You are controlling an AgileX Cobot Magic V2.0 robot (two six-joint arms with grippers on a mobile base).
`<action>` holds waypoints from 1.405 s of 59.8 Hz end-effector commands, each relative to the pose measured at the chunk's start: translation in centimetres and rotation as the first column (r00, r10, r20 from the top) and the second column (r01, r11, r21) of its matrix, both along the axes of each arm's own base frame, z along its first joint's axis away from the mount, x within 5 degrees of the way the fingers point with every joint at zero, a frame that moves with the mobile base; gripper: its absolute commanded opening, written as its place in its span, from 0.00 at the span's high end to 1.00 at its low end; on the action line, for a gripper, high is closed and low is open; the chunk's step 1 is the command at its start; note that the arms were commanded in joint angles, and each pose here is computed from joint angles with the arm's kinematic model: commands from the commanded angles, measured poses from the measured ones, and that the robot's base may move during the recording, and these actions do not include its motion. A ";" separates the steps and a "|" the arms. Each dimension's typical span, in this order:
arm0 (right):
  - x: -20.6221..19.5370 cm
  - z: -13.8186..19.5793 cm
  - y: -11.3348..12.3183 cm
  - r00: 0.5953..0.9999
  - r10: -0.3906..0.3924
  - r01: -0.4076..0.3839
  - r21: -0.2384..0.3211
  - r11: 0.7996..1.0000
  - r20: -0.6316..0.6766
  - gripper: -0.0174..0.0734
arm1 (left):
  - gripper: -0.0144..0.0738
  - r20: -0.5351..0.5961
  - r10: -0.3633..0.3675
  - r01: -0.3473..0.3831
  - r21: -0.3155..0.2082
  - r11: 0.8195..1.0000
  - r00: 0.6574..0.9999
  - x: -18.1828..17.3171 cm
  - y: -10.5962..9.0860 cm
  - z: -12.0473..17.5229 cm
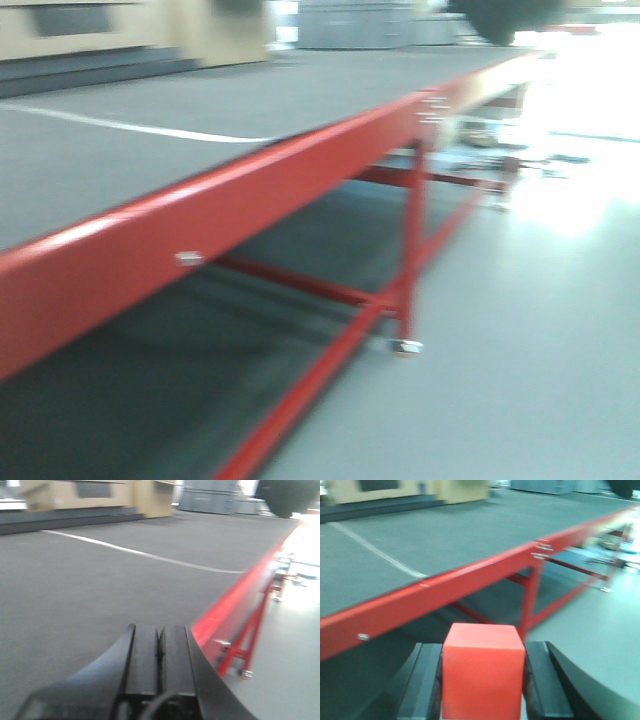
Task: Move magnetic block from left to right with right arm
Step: 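Drive the base away from the first table carrying the cube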
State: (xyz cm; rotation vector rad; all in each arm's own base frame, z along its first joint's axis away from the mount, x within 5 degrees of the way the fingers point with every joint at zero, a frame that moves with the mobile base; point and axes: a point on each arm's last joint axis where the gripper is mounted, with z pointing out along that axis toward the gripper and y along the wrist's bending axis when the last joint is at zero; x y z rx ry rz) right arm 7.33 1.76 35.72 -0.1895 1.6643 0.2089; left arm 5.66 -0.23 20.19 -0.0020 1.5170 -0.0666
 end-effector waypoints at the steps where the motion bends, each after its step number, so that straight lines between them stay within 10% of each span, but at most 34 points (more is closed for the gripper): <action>1: -0.1 1.6 0.0 0.994 0.004 -0.005 0.006 1.000 0.111 0.53 | 0.97 0.096 -0.002 0.002 -0.008 1.000 0.995 -0.2 0.0 0.6; 84: -0.1 1.6 0.0 0.994 0.004 -0.005 0.006 1.000 0.111 0.53 | 0.97 0.096 0.000 0.000 -0.008 1.000 0.995 -0.2 0.0 0.6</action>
